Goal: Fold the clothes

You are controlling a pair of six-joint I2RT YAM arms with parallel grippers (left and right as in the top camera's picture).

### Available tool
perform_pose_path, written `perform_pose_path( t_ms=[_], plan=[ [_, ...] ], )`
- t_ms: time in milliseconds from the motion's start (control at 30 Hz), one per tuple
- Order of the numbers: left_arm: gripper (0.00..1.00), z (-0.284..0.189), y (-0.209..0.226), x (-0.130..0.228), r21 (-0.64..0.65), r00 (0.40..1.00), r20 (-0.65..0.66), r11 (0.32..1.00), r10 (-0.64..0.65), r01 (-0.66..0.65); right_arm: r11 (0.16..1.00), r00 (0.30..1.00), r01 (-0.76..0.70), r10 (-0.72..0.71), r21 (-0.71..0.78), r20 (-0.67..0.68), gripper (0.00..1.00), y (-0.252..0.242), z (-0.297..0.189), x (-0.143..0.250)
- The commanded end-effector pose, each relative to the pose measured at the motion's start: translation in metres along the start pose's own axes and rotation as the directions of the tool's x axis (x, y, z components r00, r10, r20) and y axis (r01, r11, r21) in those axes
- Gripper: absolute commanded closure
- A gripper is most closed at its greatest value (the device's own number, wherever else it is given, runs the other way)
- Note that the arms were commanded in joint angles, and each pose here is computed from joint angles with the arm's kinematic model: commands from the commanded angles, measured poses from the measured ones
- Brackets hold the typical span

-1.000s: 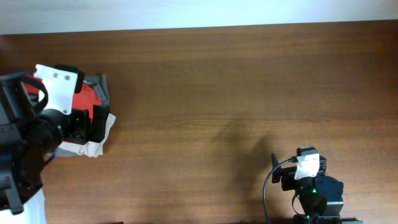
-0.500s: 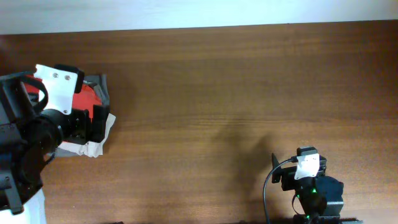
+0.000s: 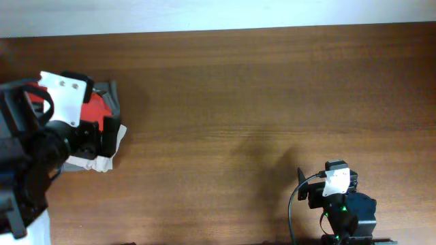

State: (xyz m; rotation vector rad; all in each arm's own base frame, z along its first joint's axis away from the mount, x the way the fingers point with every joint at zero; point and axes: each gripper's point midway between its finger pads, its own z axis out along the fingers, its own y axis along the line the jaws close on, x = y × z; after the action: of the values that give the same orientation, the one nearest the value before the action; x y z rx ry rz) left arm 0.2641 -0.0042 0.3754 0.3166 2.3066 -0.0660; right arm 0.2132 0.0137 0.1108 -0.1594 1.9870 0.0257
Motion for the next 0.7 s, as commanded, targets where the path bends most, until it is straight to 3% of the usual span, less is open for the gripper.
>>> perform_pose_path(
  t_ms=[0,133,300,500,667],
  plan=[
    [0.00,-0.018,-0.002,0.008,-0.066,0.998,0.024,0.997,0.050,-0.048,1.000,1.000,-0.001,0.001,-0.002,0.007,0.01,0.000,0.000,0.000],
    [0.01,-0.022,0.003,0.017,-0.186,0.992,0.058,0.977,0.116,-0.103,1.000,1.000,-0.001,0.001,-0.002,0.007,0.01,0.000,0.000,0.000],
    [0.01,-0.002,-0.002,0.026,-0.216,0.963,0.220,0.970,0.156,-0.108,1.000,1.000,-0.001,0.001,-0.002,0.007,0.01,0.000,0.000,0.000],
    [0.01,0.041,-0.018,0.083,-0.192,0.930,0.324,0.975,0.172,-0.113,1.000,1.000,-0.001,0.001,-0.002,0.007,0.01,0.000,0.000,0.000],
    [0.01,0.070,-0.024,0.131,-0.175,0.919,0.381,0.984,0.097,-0.031,1.000,1.000,-0.001,0.001,-0.002,0.007,0.01,0.000,0.000,0.000]
  ],
)
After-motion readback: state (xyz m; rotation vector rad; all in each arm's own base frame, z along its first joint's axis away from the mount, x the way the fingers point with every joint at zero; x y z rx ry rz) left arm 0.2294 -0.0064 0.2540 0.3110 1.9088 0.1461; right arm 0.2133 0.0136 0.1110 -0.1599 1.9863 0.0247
